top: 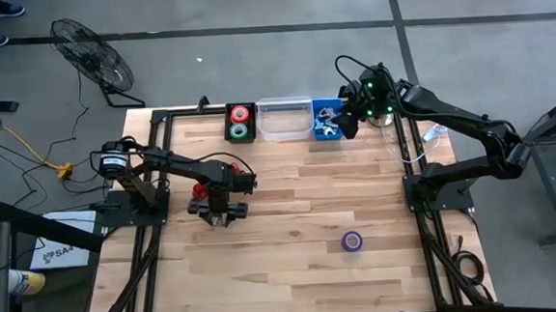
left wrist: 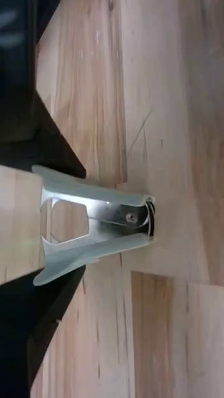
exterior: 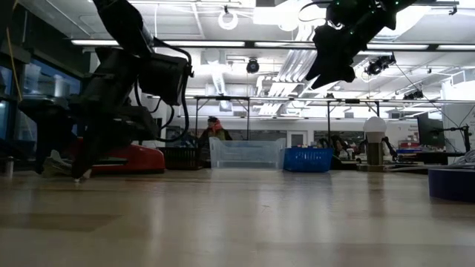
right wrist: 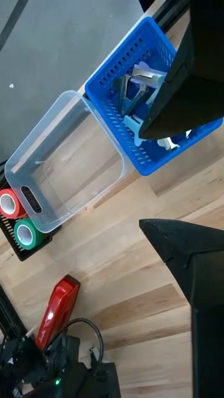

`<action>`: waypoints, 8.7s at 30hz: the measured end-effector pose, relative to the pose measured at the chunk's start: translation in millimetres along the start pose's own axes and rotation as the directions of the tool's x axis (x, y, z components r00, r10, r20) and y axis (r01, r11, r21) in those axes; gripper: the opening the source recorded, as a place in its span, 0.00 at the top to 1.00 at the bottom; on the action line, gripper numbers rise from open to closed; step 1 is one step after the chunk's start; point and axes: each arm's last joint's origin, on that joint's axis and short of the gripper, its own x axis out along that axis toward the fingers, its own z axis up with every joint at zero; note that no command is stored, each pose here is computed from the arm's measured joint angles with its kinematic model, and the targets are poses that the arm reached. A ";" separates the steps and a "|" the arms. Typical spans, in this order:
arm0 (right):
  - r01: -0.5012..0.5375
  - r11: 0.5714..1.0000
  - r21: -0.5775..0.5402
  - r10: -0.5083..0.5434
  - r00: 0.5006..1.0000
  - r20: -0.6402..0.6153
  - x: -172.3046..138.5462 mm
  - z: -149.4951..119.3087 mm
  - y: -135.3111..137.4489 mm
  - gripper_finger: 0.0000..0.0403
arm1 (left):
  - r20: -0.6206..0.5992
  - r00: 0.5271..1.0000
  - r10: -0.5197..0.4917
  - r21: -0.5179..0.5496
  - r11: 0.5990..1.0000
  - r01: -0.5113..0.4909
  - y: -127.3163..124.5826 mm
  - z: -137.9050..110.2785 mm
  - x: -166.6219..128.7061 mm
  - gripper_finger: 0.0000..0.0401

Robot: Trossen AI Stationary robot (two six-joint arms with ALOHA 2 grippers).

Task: Pick and place Stapler, Stapler remover, tape
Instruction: Put the gray staple remover into the blue bin, then put the blue tape into the black bin

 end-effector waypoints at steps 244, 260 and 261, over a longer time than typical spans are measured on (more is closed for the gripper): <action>0.307 0.842 0.444 -0.017 0.837 -0.547 -56.9 -95.0 126.7 0.48 | 0.814 0.523 -0.251 0.572 0.500 -0.651 -31.0 -76.6 -212.7 0.49; 0.433 0.837 0.335 -0.100 0.722 -0.684 -14.4 -149.2 202.5 0.48 | 0.813 0.526 -0.250 0.574 0.495 -0.652 -30.7 -76.7 -212.6 0.49; 0.443 0.836 0.323 -0.111 0.714 -0.691 -10.4 -153.9 206.6 0.48 | 0.813 0.526 -0.250 0.574 0.495 -0.652 -30.7 -76.7 -212.6 0.49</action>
